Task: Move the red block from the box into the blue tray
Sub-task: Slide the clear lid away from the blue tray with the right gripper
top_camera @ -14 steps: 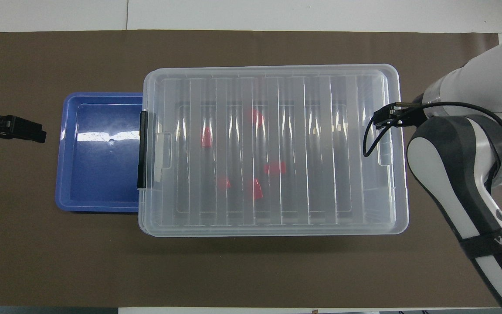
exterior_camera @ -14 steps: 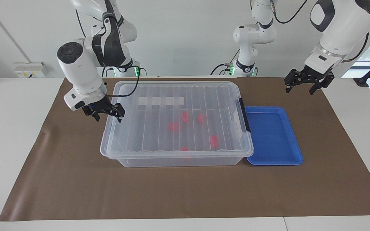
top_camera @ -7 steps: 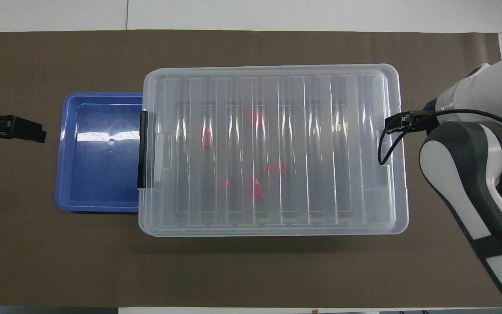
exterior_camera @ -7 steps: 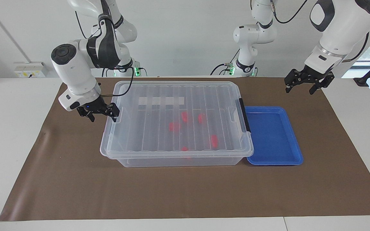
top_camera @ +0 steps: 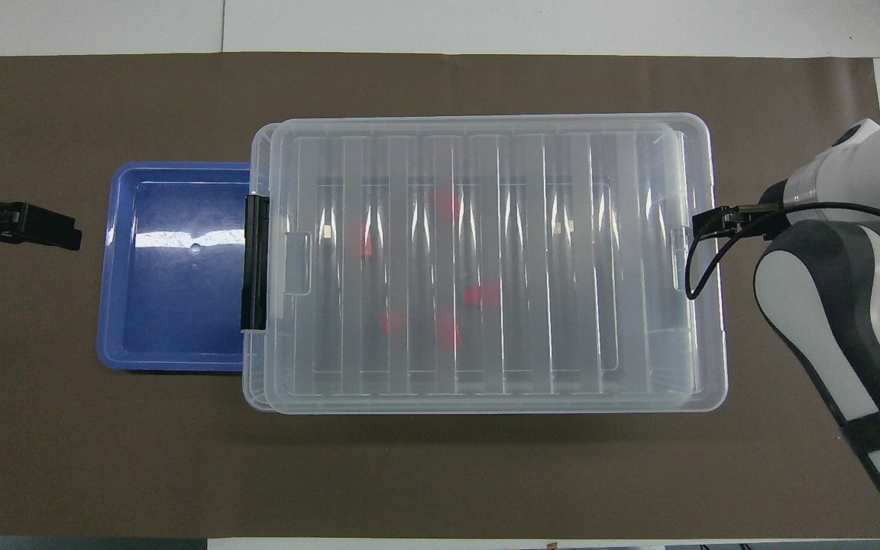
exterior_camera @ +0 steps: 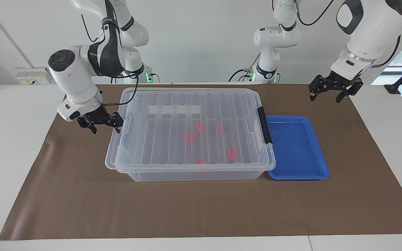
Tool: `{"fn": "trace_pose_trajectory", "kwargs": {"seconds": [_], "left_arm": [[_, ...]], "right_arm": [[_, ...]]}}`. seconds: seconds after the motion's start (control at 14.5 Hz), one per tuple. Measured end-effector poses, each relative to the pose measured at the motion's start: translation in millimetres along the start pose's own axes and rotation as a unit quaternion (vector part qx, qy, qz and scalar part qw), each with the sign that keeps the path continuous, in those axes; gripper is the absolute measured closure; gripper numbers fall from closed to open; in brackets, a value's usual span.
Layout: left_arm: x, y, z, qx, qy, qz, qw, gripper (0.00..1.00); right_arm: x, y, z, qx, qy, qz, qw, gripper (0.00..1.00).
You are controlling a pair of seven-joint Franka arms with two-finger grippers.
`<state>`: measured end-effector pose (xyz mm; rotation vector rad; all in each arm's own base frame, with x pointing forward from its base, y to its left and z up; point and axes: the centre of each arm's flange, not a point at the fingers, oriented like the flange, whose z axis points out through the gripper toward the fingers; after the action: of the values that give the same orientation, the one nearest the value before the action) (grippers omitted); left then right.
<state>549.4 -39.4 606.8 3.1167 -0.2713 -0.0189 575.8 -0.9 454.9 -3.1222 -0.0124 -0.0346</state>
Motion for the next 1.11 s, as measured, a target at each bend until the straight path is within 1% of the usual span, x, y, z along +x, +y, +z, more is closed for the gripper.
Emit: {"fn": "trace_pose_trajectory", "kwargs": {"seconds": [1.11], "left_arm": [[0,4,0,0.0,0.0,0.003,1.0,0.0]], "right_arm": [[-8,95,-5,-0.003,0.007,-0.045,0.999,0.0]]}}
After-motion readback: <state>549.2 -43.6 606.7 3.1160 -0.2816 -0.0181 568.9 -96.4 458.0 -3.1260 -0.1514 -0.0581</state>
